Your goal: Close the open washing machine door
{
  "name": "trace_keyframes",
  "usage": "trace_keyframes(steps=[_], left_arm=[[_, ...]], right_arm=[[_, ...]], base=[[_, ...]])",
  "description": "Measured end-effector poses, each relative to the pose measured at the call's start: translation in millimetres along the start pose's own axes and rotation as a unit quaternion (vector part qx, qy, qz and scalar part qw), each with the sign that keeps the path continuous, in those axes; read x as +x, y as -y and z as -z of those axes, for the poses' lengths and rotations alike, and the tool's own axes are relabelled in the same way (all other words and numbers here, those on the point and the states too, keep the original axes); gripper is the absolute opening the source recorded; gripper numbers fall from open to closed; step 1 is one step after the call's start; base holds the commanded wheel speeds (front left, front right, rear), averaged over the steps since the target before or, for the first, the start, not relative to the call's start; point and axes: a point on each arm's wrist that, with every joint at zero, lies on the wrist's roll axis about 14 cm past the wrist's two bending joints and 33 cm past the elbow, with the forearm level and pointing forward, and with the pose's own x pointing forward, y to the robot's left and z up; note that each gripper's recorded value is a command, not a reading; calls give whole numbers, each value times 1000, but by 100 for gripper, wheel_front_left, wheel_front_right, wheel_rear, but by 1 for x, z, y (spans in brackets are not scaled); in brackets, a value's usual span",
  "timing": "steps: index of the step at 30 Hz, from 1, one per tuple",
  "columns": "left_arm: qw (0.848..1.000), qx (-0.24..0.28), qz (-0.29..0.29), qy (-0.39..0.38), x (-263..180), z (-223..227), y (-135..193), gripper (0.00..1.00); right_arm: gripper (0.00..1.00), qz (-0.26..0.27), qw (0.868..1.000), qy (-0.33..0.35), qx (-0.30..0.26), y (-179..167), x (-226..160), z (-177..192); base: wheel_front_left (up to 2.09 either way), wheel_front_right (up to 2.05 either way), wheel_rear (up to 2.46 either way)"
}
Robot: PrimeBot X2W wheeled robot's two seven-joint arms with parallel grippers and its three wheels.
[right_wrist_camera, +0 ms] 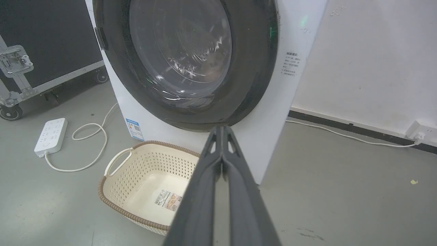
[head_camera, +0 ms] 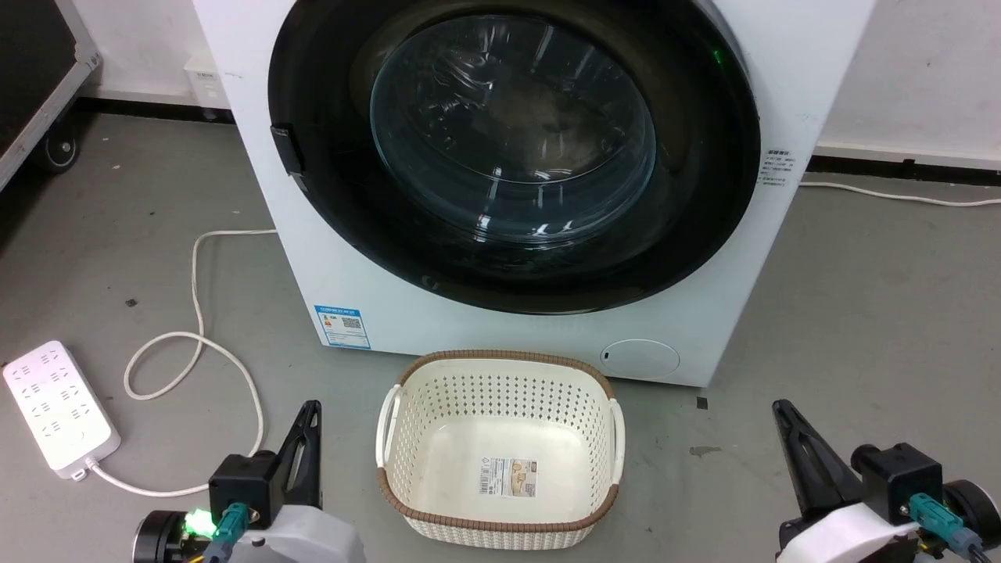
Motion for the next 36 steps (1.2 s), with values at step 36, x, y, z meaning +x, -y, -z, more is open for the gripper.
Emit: trace_keyframes(steps=[36], left_arm=[[1000, 13, -13, -11, 3, -2, -8, 0]], right_arm=[[0, -11, 1000, -11, 1, -8, 6, -3]], base=[[0, 0, 0]])
